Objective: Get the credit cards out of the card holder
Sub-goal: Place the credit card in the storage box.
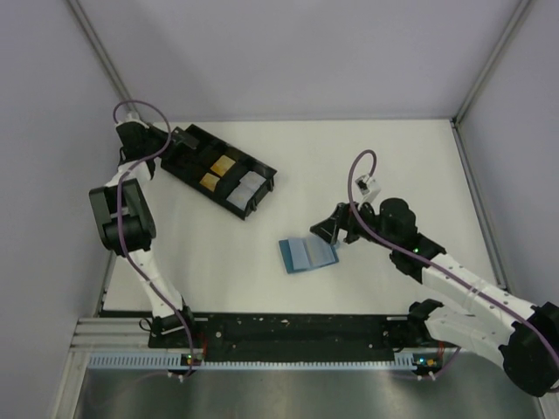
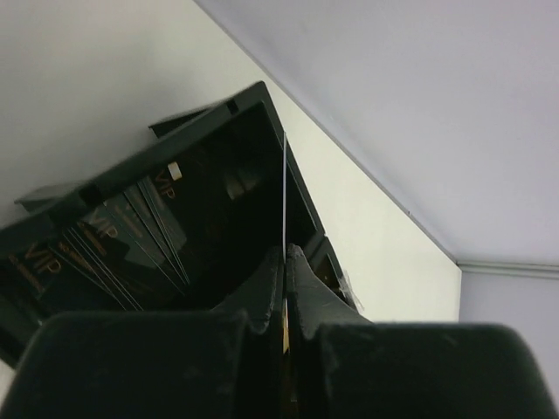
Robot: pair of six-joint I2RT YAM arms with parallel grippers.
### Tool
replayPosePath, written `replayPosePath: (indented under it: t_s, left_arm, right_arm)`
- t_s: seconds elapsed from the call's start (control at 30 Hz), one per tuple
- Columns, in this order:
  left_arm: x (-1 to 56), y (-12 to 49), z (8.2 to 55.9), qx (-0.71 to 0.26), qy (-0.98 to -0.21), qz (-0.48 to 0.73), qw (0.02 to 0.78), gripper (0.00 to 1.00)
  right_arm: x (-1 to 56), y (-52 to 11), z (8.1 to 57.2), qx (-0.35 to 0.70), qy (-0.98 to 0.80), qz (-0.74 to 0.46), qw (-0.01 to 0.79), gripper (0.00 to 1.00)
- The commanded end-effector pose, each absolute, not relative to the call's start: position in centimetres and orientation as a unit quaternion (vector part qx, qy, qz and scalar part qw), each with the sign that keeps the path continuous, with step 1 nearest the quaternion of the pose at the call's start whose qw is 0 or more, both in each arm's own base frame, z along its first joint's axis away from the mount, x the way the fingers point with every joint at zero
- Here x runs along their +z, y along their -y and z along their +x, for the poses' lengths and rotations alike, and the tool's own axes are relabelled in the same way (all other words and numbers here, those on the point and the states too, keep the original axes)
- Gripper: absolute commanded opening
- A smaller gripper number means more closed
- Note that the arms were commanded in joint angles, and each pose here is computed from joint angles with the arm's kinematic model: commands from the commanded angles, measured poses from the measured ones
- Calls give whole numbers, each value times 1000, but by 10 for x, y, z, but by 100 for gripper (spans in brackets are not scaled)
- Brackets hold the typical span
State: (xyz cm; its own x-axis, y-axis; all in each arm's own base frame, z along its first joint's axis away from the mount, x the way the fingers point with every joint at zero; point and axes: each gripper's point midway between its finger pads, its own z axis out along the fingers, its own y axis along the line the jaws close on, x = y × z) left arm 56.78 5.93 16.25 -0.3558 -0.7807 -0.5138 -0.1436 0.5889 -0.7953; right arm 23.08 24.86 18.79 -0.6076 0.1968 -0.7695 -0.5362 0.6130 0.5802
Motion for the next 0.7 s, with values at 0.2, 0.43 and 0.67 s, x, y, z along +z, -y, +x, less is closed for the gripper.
replayPosePath:
  t_s: [0.2,0.43,0.67]
  left_arm:
    - [125,-71,603,-356,-761,-315,441,0]
    - [111,-65,606,-382,-754,-325,424,0]
    - [111,-61,604,-383,-754,-333,418,8]
  right_arm:
    - [190,-249,232,436,-779,-113,436,98]
    - [187,-249,233,436,-783,-111,431,98]
    - [186,-251,232,442,-782,-109,426,98]
